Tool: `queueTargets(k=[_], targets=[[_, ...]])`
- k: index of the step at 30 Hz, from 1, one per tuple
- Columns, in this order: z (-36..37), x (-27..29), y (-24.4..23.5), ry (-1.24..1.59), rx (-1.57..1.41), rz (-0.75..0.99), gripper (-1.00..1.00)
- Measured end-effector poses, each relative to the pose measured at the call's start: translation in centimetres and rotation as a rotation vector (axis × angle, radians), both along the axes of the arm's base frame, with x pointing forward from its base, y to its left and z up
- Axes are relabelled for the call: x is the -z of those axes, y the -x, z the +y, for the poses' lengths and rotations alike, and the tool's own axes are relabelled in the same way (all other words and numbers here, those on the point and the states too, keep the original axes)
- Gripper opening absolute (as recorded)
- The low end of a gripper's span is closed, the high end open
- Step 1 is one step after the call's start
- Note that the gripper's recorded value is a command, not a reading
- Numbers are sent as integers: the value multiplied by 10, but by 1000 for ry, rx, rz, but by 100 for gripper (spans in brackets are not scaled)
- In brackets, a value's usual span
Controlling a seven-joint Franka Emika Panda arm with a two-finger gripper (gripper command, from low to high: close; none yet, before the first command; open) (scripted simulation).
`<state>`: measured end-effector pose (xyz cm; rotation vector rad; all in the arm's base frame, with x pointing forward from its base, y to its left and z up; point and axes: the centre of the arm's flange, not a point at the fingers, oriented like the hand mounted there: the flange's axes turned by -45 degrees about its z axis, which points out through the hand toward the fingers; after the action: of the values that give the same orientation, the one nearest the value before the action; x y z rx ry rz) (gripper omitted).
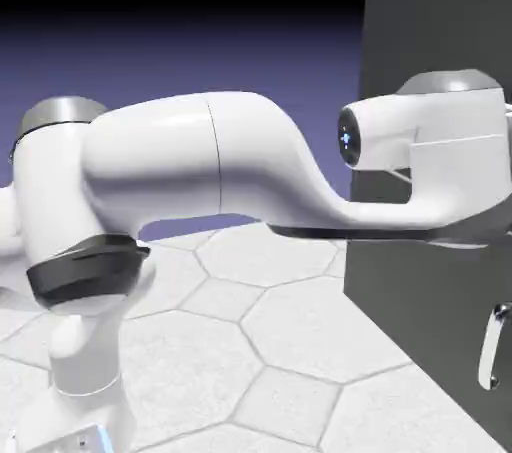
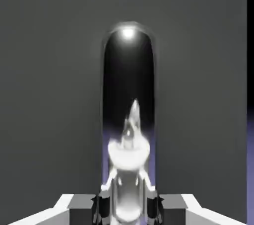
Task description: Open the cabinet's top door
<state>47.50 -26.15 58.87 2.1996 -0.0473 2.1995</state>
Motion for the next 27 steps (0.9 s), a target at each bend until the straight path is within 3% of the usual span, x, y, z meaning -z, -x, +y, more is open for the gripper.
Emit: queueTargets(k=[27], targets=[[98,0,166,1,386,0,-100]])
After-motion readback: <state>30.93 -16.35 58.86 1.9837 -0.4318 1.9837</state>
